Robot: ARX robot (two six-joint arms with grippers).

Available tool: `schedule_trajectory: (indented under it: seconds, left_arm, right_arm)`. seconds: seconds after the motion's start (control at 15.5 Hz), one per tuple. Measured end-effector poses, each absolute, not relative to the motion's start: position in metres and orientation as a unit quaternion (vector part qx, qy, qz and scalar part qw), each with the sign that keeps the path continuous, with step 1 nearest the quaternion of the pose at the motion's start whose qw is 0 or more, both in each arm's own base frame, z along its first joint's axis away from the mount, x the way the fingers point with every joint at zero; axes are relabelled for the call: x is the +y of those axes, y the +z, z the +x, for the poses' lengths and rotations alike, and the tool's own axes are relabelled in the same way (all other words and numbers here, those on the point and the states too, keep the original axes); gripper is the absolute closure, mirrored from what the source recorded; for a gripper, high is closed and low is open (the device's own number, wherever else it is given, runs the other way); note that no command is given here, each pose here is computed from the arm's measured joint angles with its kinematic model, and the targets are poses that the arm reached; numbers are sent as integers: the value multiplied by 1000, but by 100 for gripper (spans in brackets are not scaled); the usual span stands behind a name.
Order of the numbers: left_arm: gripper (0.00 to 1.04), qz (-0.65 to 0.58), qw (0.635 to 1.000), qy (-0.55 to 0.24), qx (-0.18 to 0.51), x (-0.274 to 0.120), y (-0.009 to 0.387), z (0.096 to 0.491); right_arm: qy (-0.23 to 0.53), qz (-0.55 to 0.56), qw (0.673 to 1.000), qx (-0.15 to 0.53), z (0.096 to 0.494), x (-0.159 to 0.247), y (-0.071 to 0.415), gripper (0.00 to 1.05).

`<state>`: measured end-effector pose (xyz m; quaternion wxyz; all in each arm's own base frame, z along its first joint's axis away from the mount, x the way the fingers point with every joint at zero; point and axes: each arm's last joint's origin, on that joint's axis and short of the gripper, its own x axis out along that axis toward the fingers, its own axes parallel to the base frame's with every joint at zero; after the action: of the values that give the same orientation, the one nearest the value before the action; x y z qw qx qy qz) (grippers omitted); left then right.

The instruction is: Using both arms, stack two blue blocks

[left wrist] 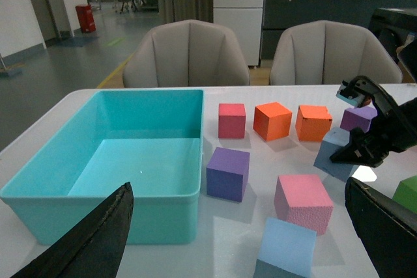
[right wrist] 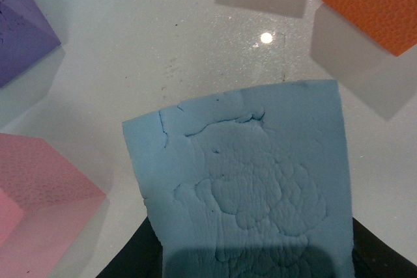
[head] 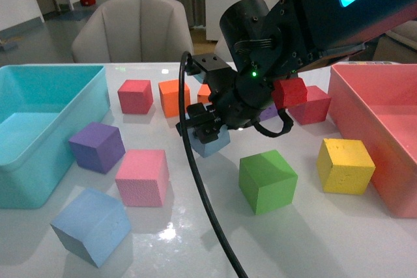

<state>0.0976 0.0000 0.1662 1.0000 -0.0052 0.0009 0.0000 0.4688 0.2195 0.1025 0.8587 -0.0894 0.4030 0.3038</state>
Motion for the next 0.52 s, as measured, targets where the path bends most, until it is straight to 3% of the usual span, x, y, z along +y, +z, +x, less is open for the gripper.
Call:
schedule_trajectory:
  seconds: [0.39,0.52]
  left_arm:
    - [7,-5,1000,0,1,0,166,98]
    - [7,-5,1000,0,1,0,166,98]
  right_arm:
    - [296,-92,853,419,473,220,92,58]
    - [294,-93,853,422,473,219,91,31]
